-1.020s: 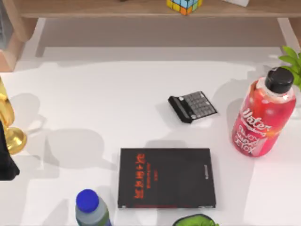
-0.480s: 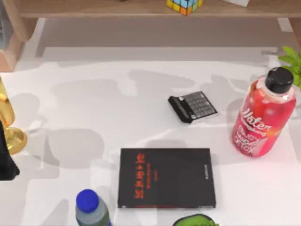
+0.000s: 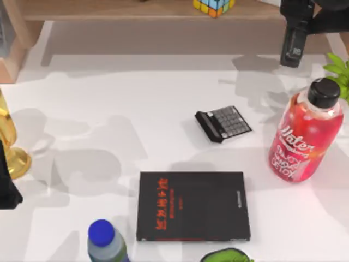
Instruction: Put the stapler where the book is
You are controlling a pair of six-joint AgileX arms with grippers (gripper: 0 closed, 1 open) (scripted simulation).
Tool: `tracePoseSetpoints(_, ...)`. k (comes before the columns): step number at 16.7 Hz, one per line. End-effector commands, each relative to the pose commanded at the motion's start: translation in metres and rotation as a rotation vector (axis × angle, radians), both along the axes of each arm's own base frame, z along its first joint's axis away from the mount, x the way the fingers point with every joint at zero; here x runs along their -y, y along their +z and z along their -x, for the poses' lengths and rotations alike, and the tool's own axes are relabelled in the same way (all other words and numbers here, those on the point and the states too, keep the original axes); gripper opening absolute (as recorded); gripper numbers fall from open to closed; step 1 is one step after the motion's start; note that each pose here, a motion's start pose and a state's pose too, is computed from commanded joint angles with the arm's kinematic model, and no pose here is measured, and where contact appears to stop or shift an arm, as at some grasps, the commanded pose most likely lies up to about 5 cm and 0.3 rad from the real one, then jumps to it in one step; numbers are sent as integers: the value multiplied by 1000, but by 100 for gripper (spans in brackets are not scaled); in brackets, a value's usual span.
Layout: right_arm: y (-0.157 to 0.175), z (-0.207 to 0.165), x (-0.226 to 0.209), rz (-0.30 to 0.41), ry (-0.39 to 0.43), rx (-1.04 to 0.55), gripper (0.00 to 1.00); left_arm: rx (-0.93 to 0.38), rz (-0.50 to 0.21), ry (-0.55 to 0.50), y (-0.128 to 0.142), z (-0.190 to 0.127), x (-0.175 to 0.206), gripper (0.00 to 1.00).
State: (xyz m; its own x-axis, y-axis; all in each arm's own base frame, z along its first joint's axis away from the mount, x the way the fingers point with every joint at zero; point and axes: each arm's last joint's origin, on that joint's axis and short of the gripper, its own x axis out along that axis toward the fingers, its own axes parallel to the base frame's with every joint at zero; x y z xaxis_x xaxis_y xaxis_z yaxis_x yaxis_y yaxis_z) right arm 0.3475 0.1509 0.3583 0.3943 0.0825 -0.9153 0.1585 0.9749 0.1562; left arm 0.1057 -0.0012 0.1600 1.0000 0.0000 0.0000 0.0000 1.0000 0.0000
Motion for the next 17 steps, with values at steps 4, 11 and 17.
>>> tracePoseSetpoints(4,-53,34,-83,9,134,-113,0,0,0,0,0,0,0,100)
tracePoseSetpoints(11,-151,88,-150,114,206,-274,0,0,0,0,0,0,0,100)
tracePoseSetpoints(17,-172,97,-154,134,182,-296,0,0,0,0,0,0,0,100)
